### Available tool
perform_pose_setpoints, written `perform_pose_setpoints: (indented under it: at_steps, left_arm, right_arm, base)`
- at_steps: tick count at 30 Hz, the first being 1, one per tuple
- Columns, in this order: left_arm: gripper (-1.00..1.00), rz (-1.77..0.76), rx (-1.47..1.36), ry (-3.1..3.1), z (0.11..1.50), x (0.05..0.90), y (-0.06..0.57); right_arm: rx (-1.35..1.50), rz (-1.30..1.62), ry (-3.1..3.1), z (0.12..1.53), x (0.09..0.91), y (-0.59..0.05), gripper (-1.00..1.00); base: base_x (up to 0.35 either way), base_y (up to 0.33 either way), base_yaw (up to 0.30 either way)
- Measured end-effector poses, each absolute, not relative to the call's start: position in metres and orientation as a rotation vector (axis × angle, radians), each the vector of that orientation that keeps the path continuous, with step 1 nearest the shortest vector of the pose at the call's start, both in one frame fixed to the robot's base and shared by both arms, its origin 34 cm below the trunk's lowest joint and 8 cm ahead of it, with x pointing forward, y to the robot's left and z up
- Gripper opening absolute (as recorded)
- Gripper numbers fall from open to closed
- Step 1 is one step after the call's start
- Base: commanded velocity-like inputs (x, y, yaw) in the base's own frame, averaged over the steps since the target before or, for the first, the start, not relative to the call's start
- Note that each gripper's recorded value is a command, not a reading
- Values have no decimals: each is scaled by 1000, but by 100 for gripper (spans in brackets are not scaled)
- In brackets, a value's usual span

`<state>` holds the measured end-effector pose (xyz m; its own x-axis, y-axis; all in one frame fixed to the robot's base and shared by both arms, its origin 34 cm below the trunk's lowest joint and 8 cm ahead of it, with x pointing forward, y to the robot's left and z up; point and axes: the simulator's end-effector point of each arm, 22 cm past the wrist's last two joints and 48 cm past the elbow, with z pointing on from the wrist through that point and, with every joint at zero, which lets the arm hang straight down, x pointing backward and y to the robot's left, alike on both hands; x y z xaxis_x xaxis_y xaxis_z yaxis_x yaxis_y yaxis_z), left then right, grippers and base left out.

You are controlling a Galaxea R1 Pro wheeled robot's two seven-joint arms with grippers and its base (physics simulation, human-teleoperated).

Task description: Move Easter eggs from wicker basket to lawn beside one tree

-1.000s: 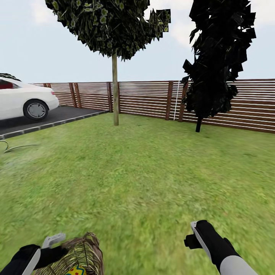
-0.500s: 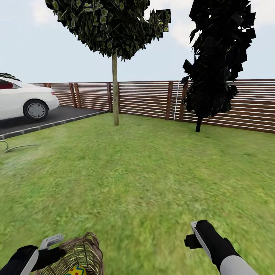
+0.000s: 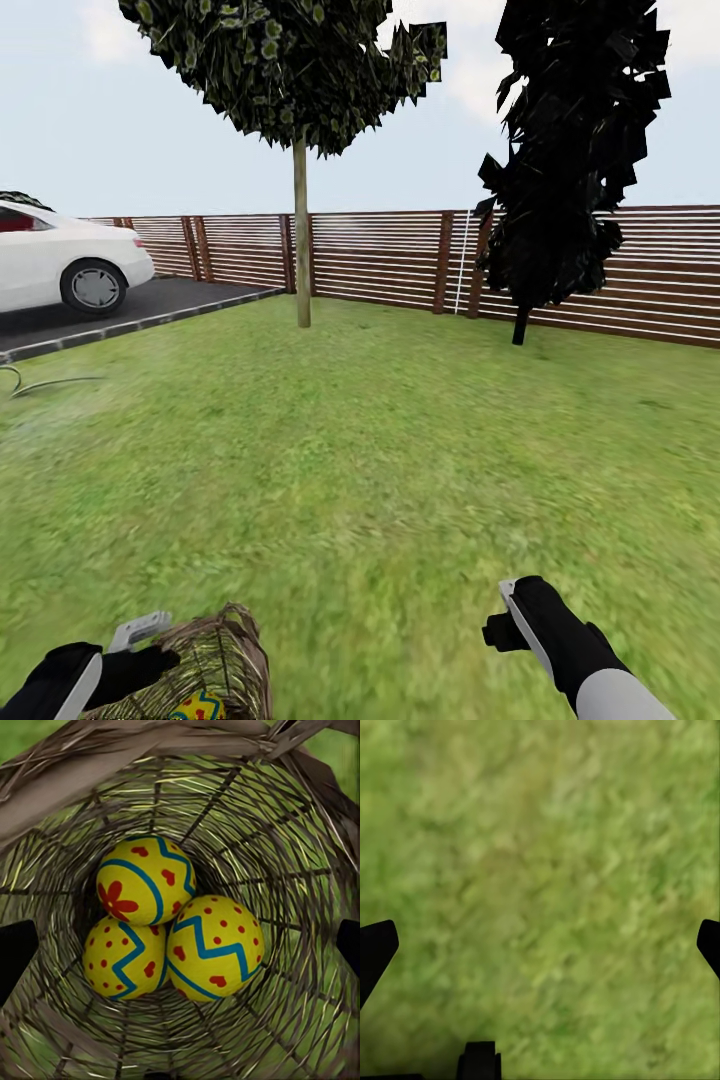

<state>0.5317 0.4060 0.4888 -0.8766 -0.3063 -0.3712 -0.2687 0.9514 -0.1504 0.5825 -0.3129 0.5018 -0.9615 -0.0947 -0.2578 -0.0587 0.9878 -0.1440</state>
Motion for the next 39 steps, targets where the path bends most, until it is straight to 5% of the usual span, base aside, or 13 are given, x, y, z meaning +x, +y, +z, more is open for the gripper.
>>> perform_pose_setpoints:
  at_steps: [39]
  left_arm:
    - [100,-152,-415,2701,408,517,402]
  right_arm:
    - [-112,-197,2866,420,567,-313,100]
  base:
    - [0,0,0]
